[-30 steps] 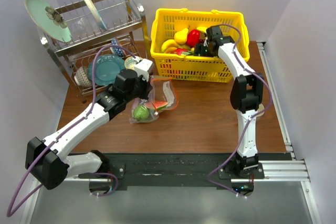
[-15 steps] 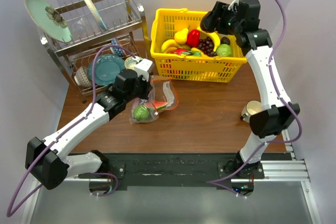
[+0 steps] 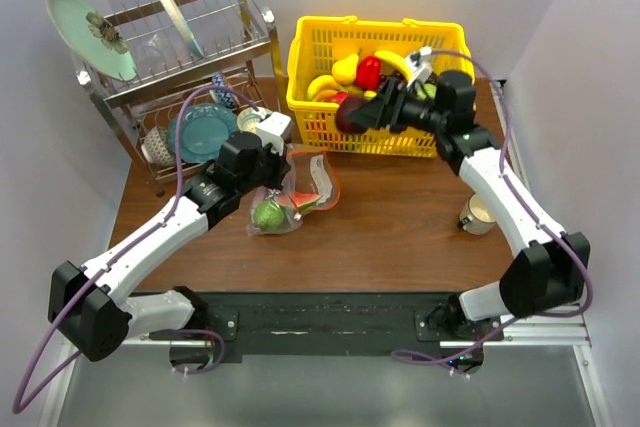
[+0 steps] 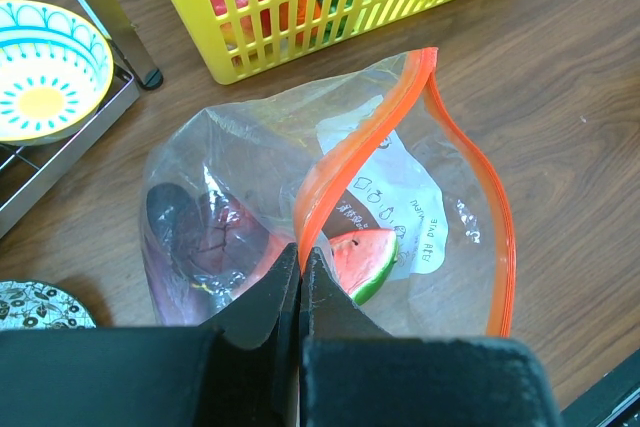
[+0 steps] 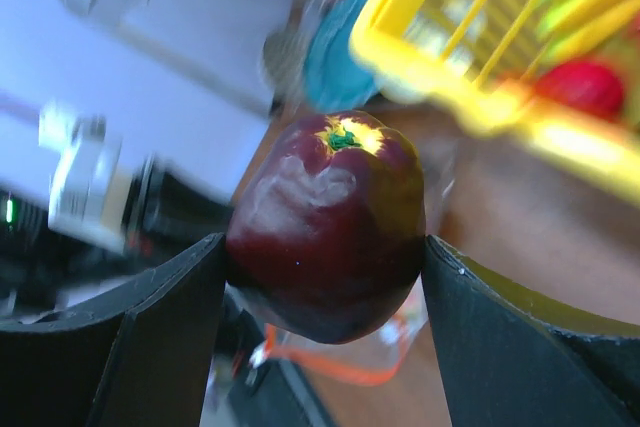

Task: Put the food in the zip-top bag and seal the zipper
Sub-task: Pick up the fake fruit from the bin, then place the fake fruit in the zipper food storage bag.

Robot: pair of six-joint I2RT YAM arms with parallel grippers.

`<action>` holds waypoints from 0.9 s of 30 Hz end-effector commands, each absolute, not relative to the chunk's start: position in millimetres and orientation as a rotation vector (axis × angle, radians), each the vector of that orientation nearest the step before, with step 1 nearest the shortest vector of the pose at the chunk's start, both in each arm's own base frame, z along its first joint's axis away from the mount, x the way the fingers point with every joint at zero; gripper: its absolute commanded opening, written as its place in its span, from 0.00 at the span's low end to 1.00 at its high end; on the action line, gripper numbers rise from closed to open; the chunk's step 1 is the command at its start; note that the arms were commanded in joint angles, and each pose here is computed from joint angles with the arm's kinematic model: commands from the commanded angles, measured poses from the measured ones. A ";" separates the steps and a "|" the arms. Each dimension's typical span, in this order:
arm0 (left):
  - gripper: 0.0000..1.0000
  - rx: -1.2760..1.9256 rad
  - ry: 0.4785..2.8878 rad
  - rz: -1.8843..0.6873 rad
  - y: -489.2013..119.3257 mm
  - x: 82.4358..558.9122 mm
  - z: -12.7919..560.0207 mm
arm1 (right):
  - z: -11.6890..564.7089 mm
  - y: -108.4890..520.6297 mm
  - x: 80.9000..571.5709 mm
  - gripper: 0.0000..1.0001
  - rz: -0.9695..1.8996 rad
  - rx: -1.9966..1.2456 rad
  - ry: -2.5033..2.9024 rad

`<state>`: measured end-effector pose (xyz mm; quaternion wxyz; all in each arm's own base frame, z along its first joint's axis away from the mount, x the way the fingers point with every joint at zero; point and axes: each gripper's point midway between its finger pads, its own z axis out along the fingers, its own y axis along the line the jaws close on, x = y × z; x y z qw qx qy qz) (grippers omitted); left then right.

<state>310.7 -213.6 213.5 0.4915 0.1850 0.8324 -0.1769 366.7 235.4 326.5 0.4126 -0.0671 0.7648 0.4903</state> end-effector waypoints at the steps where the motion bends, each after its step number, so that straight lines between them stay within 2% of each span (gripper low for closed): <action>1: 0.00 0.458 1.981 -0.426 -215.0 315.7 222.8 | 339.0 281.7 296.4 0.72 1.341 -0.389 1.833; 7: 0.00 0.458 1.978 -0.427 -215.4 316.4 223.9 | 288.0 309.9 257.8 0.72 1.377 -0.434 1.930; 13: 0.00 0.456 1.985 -0.423 -214.5 316.0 221.9 | 257.3 324.6 264.5 0.72 1.365 -0.407 1.977; 23: 0.00 0.447 1.972 -0.411 -210.9 315.8 226.8 | 243.6 343.3 291.1 0.73 1.299 -0.346 2.014; 26: 0.00 0.446 1.966 -0.412 -210.5 314.8 228.5 | 244.3 340.9 300.1 0.77 1.237 -0.303 2.012; 27: 0.00 0.442 1.961 -0.413 -210.2 314.6 230.4 | 246.3 339.8 300.1 0.88 1.222 -0.298 2.006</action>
